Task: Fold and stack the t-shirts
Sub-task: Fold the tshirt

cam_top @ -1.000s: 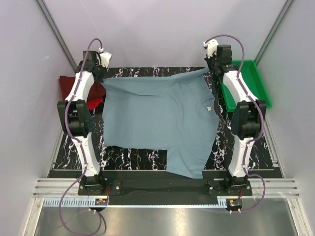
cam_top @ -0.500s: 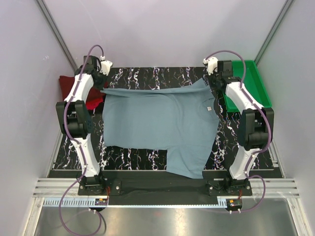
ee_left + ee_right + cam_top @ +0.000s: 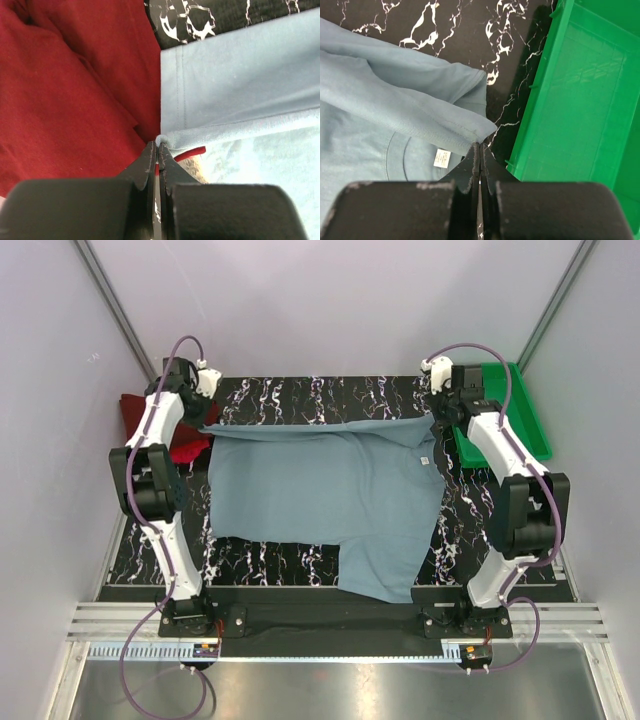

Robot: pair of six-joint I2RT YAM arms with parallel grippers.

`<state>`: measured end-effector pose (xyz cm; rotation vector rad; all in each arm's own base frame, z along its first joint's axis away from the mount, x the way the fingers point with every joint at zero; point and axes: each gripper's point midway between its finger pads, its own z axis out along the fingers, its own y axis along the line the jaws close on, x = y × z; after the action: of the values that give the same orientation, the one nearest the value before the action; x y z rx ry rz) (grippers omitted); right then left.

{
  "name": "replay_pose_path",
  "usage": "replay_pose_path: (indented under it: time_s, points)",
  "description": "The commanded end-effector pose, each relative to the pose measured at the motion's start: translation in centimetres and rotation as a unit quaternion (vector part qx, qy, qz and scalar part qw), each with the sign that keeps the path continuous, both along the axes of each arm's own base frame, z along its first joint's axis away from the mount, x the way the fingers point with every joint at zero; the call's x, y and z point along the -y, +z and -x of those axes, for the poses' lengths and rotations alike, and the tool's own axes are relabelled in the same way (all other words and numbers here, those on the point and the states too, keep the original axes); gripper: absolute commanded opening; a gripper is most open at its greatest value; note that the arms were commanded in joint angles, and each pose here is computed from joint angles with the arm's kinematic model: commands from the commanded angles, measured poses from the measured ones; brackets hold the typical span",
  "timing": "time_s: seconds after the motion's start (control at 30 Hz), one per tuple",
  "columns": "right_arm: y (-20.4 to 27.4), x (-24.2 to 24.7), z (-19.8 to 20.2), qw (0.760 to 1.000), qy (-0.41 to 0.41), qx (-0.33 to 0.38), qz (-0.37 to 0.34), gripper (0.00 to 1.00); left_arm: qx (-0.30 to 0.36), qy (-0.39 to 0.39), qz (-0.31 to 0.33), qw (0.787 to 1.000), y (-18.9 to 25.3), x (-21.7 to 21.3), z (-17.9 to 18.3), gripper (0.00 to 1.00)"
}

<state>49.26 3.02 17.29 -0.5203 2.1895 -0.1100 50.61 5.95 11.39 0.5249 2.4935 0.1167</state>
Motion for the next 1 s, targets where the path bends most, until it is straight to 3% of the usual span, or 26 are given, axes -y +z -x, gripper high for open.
replay_pose_path:
  time_s: [0.0, 0.47, 0.7, 0.8, 0.83, 0.87, 0.9, 0.97]
  points:
    - [2.2, 1.2, 0.8, 1.000, -0.018, 0.024, 0.007, 0.00, 0.026, 0.001, -0.004, 1.000, 3.2, -0.6, 0.7, 0.00]
    - [2.4, 2.5, 2.7, 0.999, -0.033, 0.027, 0.009, 0.00, 0.000, -0.007, 0.027, 1.000, 2.6, 0.7, 2.2, 0.00]
    - [5.0, 3.7, -3.1, 0.996, -0.054, 0.072, 0.011, 0.00, 0.042, -0.001, 0.046, 0.998, 4.6, 1.6, -3.8, 0.00]
    - [4.0, 4.3, -6.0, 0.995, -0.066, 0.079, 0.011, 0.00, 0.102, 0.012, 0.055, 0.993, 5.7, 1.5, -7.3, 0.00]
    - [5.9, 4.5, -7.5, 0.992, -0.070, 0.103, 0.013, 0.00, 0.115, 0.019, 0.062, 0.991, 5.9, 1.7, -7.9, 0.00]
    - [4.4, 4.6, -8.8, 0.993, -0.070, 0.092, 0.017, 0.00, 0.132, 0.018, 0.062, 0.989, 6.5, 1.8, -8.6, 0.00]
    - [7.0, 4.8, -10.4, 0.990, -0.073, 0.123, 0.018, 0.00, 0.161, 0.012, 0.054, 0.985, 7.6, 2.0, -9.8, 0.00]
    - [5.3, 5.1, -12.5, 0.991, -0.078, 0.107, 0.026, 0.00, 0.184, 0.006, 0.043, 0.982, 8.4, 2.2, -10.8, 0.00]
